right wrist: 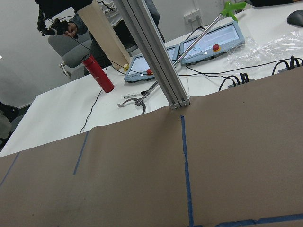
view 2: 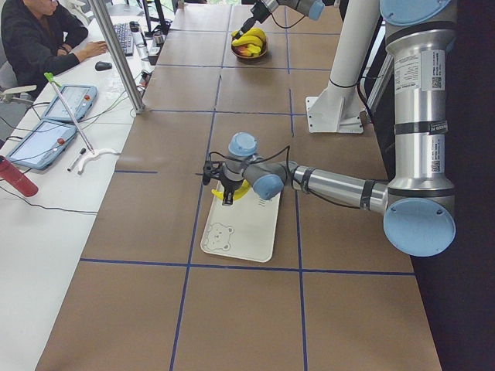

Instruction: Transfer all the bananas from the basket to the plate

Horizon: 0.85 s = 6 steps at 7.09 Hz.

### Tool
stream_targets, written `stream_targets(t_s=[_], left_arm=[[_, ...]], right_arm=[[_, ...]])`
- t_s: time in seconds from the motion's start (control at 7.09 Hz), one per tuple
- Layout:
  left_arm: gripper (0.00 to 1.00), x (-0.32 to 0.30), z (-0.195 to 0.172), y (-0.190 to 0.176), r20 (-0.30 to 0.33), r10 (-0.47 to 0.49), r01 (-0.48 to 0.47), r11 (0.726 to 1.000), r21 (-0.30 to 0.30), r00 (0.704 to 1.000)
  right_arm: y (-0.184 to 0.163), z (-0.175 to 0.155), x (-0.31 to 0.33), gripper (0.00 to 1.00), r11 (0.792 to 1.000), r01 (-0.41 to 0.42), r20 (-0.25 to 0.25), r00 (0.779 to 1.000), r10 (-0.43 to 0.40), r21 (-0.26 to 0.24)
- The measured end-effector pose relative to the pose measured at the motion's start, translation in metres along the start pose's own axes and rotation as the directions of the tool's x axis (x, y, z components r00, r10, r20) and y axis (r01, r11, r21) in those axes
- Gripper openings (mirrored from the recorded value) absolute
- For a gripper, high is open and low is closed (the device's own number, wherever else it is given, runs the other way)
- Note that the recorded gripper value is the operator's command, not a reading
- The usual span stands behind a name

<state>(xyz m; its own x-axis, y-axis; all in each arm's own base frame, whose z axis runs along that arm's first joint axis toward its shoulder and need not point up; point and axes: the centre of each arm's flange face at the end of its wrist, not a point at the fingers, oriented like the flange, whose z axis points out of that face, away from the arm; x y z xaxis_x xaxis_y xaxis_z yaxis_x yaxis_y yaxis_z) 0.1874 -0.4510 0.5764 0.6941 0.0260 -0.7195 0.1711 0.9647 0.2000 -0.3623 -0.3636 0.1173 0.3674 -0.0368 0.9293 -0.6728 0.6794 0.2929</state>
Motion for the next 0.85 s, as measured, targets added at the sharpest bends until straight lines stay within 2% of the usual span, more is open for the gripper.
stream_targets(t_s=[0.28,0.71,0.85], left_arm=[[0.0,-0.052,0.031,0.009,-0.008,0.08,-0.08,0.996,0.032,0.997],[0.01,-0.084,0.029,0.013,0.011,0.118,-0.118,0.992,0.045,0.993],[0.22,-0.09,0.029,0.017,0.02,0.121,-0.122,0.992,0.042,0.992]], right_arm=[[0.0,0.001,0.0,1.0,1.0,0.0,-0.002,1.0,0.0,-0.001],[0.001,0.001,0.0,1.0,1.0,0.0,-0.002,1.0,0.0,-0.003],[0.001,0.001,0.001,1.0,1.0,0.0,-0.002,1.0,0.0,-0.004]])
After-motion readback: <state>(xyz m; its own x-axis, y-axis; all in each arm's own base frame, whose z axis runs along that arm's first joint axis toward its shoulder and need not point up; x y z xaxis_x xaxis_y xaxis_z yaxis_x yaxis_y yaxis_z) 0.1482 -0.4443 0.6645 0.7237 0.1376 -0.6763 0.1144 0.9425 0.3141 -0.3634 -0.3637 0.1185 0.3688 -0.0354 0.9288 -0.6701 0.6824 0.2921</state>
